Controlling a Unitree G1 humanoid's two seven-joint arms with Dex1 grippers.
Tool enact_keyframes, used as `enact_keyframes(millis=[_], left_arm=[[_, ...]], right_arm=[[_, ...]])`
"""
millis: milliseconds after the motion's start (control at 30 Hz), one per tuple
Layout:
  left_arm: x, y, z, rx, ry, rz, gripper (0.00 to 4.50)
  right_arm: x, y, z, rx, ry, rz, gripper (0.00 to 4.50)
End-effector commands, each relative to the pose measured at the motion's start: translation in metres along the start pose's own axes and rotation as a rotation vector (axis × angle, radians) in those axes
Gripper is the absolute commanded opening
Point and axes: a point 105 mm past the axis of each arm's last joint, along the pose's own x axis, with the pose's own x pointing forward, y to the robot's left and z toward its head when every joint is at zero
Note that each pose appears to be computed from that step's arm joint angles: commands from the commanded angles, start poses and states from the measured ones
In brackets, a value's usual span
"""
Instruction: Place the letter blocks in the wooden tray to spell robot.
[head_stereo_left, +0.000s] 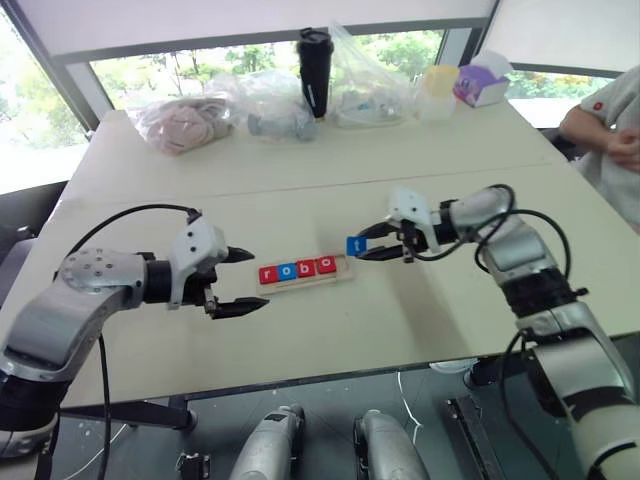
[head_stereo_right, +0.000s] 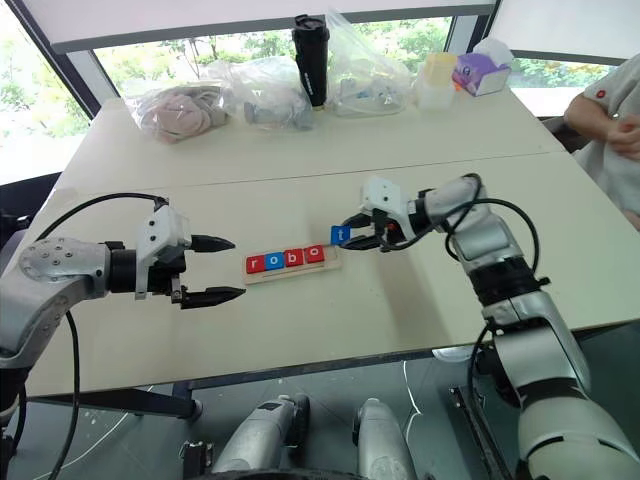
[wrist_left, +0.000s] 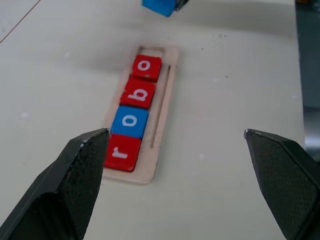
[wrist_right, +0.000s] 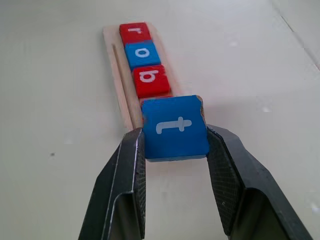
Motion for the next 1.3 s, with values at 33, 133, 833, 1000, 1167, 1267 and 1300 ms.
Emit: enact_keyframes(millis=[33,133,833,1000,1167,1267,1300], left_arm=[[-0.003,0.001,0.006,0.03,-0.023,0.015,4.5],[-0.003,0.001,0.005,0.023,-0.024,0.023,4.5],[-0.001,-0.003,0.003,-0.002,-0.051,0.071,4.5],[0.0,-0.003,0.004,-0.008,-0.061,0.077,4.5],[0.001,-0.004,0.004,-0.012,-0.066,0.081,4.5],[0.002,-0.004,0.004,-0.015,-0.069,0.084,4.5],[0.002,-0.004,0.004,-0.016,-0.069,0.085,4.5]], right_arm=[[0.011,-0.004,-0.009,-0.008,0.055,0.029,1.15],[0.019,-0.009,-0.008,-0.012,0.066,0.043,1.15],[0.034,-0.014,-0.007,0.025,0.041,0.086,1.15],[0.037,-0.013,-0.005,0.025,0.037,0.092,1.15],[0.039,-0.016,-0.004,0.018,0.036,0.074,1.15],[0.04,-0.017,-0.002,0.0,0.031,0.059,1.65],[0.041,-0.017,-0.002,-0.003,0.028,0.061,2.21]])
